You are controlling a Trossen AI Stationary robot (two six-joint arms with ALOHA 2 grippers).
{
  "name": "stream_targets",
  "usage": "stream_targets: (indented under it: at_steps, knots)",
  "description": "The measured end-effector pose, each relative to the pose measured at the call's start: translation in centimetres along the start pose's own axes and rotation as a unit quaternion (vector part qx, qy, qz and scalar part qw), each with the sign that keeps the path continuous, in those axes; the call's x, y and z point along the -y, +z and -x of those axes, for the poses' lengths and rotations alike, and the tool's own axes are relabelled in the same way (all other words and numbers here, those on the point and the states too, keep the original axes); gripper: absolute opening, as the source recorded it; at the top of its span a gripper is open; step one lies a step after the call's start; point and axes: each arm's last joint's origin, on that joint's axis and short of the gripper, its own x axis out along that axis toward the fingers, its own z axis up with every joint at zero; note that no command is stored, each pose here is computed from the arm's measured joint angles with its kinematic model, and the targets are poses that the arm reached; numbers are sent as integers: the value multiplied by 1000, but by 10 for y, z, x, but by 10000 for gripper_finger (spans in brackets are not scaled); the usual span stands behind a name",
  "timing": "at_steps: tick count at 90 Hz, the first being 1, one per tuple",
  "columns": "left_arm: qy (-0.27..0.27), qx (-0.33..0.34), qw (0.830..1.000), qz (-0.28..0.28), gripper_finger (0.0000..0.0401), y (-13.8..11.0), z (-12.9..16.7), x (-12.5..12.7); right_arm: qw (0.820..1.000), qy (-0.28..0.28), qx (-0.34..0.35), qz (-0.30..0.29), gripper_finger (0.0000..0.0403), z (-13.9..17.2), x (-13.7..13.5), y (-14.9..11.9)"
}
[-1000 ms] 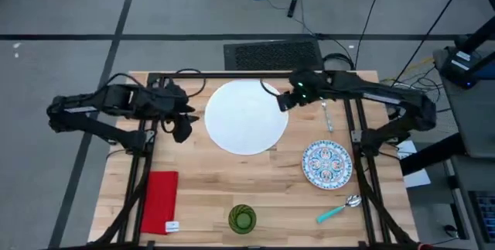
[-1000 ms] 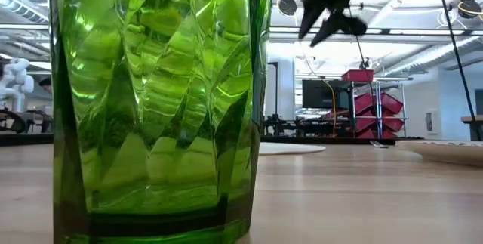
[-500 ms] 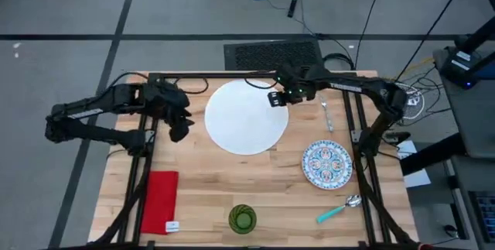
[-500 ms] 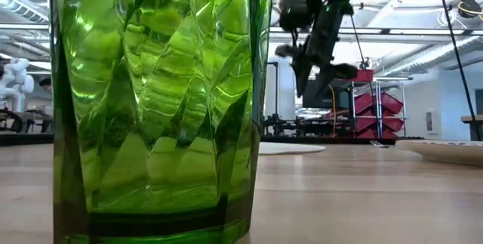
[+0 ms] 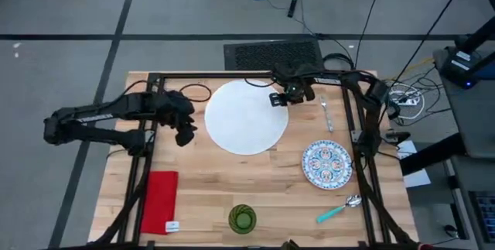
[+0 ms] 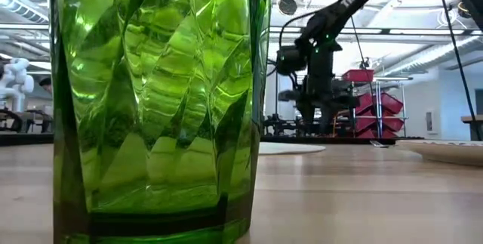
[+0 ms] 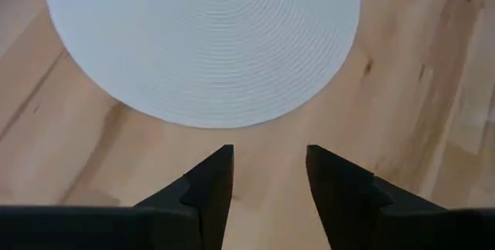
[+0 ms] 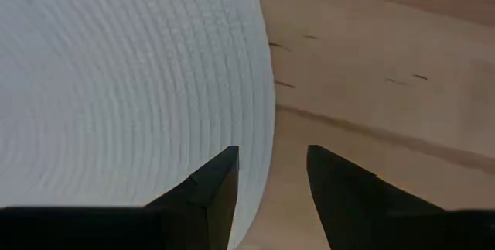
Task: Set table place
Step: Move the white table mat to the center of the table
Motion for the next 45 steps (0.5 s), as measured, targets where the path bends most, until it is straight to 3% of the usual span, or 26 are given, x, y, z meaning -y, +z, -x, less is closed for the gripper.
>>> stream_targets:
  at_steps: [34, 45]
  knots:
    - [-3, 11, 1000, 0, 149, 2, 1, 0, 1000, 0, 1, 11, 141, -18, -4, 5]
    - [-3, 11, 1000, 1, 149, 2, 1, 0, 1000, 0, 2, 14, 124, -18, -4, 5]
